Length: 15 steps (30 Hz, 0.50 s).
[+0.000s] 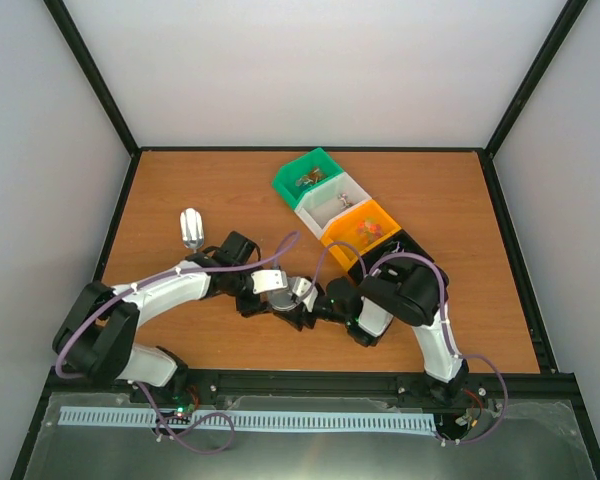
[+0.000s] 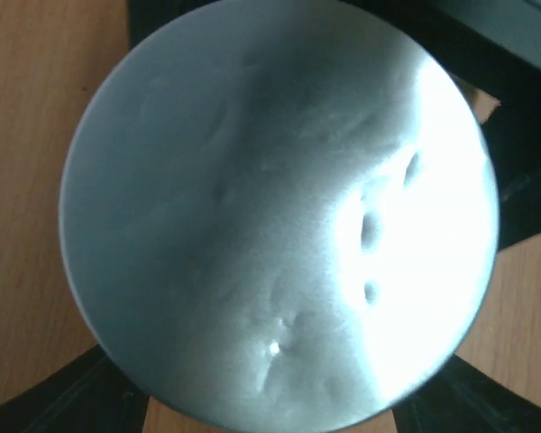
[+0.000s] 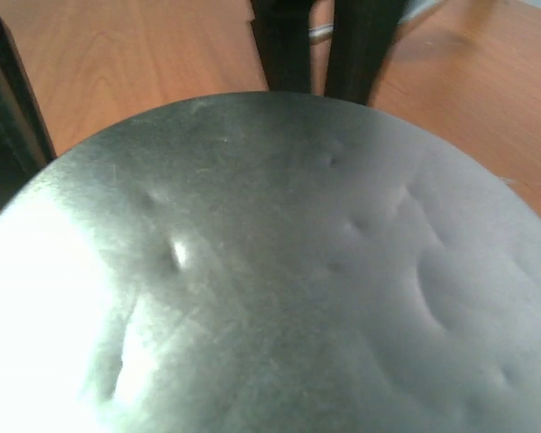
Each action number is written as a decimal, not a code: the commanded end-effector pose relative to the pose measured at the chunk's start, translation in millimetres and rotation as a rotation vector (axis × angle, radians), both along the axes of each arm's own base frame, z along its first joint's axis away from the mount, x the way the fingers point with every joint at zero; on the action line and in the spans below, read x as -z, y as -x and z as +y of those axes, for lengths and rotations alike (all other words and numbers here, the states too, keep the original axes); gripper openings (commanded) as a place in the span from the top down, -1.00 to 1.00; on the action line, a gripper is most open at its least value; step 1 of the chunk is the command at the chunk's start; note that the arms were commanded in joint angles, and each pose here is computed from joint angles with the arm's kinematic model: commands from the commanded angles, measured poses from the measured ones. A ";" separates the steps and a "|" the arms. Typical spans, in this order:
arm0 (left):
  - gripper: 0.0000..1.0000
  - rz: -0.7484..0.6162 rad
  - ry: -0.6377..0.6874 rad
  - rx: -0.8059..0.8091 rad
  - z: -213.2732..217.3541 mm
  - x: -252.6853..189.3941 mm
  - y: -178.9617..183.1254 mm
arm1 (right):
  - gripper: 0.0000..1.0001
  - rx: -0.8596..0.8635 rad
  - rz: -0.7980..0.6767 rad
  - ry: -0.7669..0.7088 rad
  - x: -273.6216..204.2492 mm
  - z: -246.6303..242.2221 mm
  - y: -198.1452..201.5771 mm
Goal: Pack the candies
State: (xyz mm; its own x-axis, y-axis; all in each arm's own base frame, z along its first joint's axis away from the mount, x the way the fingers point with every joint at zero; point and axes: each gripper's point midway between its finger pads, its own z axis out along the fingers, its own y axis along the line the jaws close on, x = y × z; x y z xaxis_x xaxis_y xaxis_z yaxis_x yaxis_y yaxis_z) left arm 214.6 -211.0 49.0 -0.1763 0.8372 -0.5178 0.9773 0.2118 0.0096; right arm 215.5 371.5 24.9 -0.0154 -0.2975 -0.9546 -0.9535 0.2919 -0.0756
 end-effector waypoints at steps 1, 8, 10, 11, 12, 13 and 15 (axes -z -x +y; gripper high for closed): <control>-0.53 -0.026 0.077 0.024 -8.0 -15.4 -2.0 | -0.24 -0.135 -0.038 0.010 5.8 4.2 26.6; -0.91 -0.090 0.229 0.000 -17.0 -51.2 2.9 | -0.26 -0.112 -0.018 0.004 6.3 6.3 21.8; -0.95 -0.087 0.249 -0.005 -20.3 -55.2 1.3 | -0.26 -0.106 -0.012 0.005 6.9 7.1 20.4; -0.96 -0.084 0.251 -0.001 -21.8 -54.9 0.7 | -0.26 -0.105 -0.008 0.005 7.3 7.3 20.3; -0.97 -0.082 0.245 0.000 -22.8 -54.2 -0.5 | -0.26 -0.103 -0.006 0.005 7.3 7.5 20.0; -0.99 -0.081 0.242 -0.002 -23.5 -54.2 -2.0 | -0.27 -0.101 -0.001 0.003 7.2 7.7 19.6; -0.99 -0.082 0.243 0.002 -25.0 -54.2 -2.7 | -0.27 -0.100 0.002 0.004 7.4 8.2 19.2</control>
